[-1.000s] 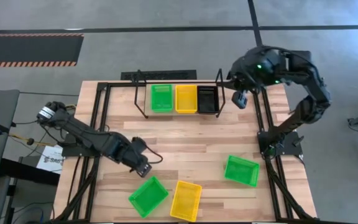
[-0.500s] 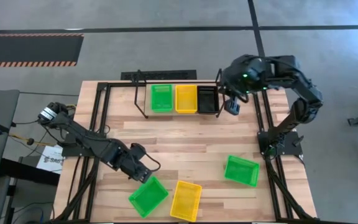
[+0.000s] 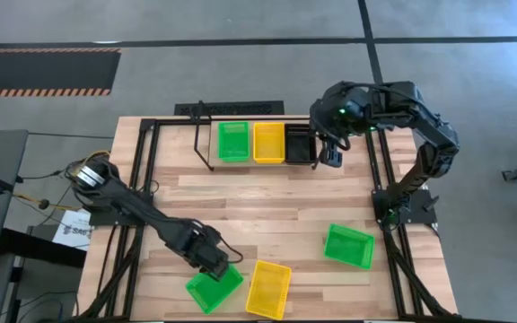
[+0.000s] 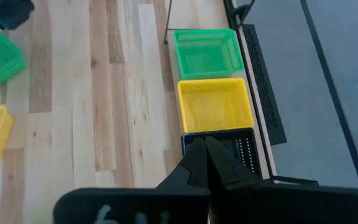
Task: Stack baskets on shelf by color
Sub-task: Stack the bottom green bin on the top of the other green bin on the shelf
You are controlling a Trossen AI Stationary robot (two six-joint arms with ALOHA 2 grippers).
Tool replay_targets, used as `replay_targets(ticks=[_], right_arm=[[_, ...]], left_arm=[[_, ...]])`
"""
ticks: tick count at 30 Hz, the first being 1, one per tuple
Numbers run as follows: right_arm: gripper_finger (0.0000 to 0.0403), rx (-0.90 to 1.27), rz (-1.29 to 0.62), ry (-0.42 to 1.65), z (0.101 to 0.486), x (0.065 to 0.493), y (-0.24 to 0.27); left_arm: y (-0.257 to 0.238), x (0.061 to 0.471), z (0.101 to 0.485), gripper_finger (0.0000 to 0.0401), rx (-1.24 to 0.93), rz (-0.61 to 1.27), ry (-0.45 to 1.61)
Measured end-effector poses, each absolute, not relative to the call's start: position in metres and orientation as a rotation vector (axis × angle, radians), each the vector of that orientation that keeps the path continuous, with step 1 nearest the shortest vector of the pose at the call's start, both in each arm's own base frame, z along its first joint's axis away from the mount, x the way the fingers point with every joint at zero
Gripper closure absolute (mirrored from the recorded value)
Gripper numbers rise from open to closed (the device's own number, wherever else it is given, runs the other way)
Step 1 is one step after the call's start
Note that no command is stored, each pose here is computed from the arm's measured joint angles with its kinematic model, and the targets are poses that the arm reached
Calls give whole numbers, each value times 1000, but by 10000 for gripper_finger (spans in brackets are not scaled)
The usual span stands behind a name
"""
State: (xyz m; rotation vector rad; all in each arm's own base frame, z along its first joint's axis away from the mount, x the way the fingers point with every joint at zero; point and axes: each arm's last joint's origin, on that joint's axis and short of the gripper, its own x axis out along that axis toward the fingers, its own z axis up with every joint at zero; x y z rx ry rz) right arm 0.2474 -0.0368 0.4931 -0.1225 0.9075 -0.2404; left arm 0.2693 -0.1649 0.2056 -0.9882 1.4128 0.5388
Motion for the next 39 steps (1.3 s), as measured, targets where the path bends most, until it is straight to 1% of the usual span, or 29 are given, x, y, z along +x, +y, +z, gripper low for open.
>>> replay_targets(ticks=[7,19,25,33,39], right_arm=[[402,-123,-241,896,496,243,-36],[402,-123,-242,891,496,243,-36],[402,-116,-243,890,496,243,-36],[402,-103,-249,887,496,243,-36],[402,-103,-249,887,496,243,-36]], left_arm=[[-170,278,201,291,-1039,509,1369],[-177,272,201,291,-1003,506,1378],[-180,269,200,291,-963,522,1347],[-179,266,199,291,-914,535,1357],[-178,275,203,291,-960,493,1307]])
